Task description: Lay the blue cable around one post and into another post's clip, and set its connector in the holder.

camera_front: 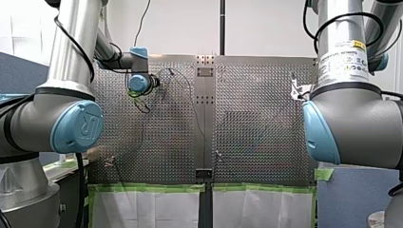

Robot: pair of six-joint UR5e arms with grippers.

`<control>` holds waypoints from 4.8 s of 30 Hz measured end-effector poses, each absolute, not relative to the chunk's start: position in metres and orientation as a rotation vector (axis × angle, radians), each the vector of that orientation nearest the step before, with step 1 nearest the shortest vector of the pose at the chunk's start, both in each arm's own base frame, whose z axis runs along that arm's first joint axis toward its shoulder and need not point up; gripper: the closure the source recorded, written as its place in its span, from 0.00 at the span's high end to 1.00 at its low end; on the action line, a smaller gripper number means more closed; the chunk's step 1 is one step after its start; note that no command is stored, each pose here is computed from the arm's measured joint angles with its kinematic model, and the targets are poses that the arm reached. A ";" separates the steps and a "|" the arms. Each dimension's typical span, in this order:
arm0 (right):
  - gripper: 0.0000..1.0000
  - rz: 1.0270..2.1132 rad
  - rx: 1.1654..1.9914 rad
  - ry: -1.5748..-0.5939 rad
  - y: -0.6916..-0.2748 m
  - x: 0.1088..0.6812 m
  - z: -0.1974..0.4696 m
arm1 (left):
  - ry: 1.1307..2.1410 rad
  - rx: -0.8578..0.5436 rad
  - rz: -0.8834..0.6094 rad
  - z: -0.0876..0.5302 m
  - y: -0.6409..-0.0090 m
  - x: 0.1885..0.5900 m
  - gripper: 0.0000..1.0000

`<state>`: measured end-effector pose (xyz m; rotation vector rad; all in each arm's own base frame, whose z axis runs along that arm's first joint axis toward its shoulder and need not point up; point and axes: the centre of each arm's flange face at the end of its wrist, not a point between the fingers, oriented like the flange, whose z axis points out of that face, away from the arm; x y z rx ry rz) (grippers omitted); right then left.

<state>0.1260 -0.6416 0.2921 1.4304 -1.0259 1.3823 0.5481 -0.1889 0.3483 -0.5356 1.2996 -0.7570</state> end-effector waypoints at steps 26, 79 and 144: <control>0.00 1.412 1.446 -1.032 -0.663 0.148 0.287 | 1.304 -0.536 -0.742 0.348 -0.186 0.548 1.00; 0.00 1.474 1.468 -0.994 -0.670 0.133 0.283 | 1.302 -0.541 -0.726 0.347 -0.179 0.551 1.00; 0.00 1.486 1.451 -0.957 -0.674 0.135 0.281 | 1.298 -0.544 -0.723 0.347 -0.175 0.552 1.00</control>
